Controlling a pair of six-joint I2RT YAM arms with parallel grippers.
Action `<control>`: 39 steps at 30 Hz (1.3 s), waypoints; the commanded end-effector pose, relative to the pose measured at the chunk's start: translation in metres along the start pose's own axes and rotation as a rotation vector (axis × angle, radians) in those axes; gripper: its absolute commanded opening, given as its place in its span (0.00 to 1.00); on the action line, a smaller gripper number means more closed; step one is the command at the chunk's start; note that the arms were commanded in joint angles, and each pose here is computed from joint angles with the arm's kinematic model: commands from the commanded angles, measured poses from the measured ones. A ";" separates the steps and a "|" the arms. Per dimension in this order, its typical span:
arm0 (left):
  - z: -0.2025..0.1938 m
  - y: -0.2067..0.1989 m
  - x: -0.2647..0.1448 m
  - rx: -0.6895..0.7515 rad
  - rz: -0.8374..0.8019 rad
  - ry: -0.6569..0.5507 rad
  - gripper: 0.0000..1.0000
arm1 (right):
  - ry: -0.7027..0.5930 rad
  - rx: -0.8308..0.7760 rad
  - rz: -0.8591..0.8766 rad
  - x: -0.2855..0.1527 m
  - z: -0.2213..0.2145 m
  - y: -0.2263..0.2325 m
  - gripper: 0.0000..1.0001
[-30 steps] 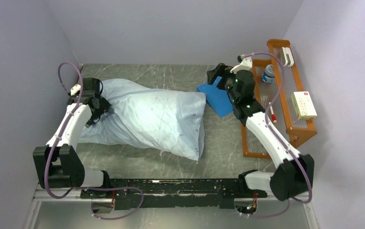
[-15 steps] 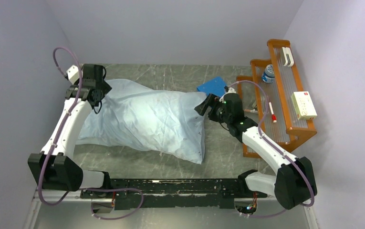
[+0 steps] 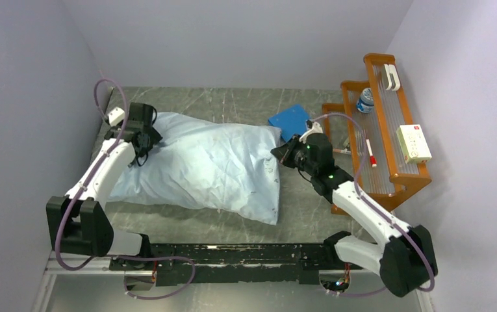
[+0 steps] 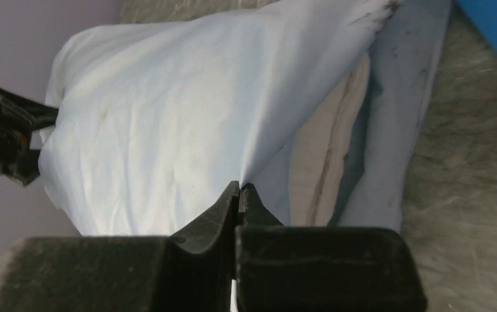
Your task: Put the pillow into the pillowcase
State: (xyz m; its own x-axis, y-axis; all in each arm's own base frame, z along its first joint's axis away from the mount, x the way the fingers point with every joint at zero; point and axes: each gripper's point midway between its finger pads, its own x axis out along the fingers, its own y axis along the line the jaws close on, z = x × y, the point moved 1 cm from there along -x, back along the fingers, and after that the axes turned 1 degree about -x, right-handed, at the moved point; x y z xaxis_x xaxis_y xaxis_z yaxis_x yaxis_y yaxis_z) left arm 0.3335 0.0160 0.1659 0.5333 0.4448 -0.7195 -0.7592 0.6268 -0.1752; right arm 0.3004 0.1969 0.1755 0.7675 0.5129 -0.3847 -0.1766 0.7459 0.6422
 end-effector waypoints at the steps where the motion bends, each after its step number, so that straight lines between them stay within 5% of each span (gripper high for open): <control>1: -0.053 0.027 -0.018 0.040 0.017 0.144 0.96 | -0.033 -0.072 -0.136 -0.023 0.006 -0.021 0.00; 8: -0.083 0.076 -0.030 0.038 0.126 0.175 0.96 | 0.064 -0.164 -0.536 -0.051 -0.037 -0.116 0.00; 12: -0.052 0.059 -0.042 0.000 0.091 0.116 0.97 | 0.084 -0.176 -0.638 -0.053 -0.054 -0.145 0.00; 20: 0.037 0.016 -0.074 0.012 0.016 -0.097 0.97 | 0.012 -0.180 -0.672 -0.059 -0.003 -0.114 0.52; 23: 0.037 0.002 -0.080 0.103 -0.114 -0.096 0.97 | 0.008 -0.191 -0.525 -0.059 0.009 -0.081 0.64; 26: 0.031 -0.015 -0.092 0.252 -0.318 -0.106 0.97 | -0.005 -0.230 -0.304 -0.062 0.019 -0.036 0.96; 27: 0.029 -0.016 -0.096 0.288 -0.361 -0.108 0.97 | -0.012 -0.249 -0.258 -0.065 0.024 -0.024 0.99; 33: 0.019 -0.040 -0.158 0.477 -0.762 -0.112 0.97 | -0.131 -0.335 -0.192 -0.101 0.072 0.017 1.00; 39: 0.008 -0.058 -0.234 0.490 -1.150 -0.089 0.97 | -0.258 -0.326 -0.120 -0.142 0.100 0.047 1.00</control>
State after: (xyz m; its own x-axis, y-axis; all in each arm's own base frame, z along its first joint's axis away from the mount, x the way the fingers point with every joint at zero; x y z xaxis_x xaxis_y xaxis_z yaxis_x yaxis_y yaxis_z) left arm 0.2743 -0.0754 0.3066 0.8816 -0.1991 -0.4280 0.0457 0.9384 -0.3424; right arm 0.2624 0.1241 0.3061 0.9083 0.3058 -0.2854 -0.1956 0.9137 0.3562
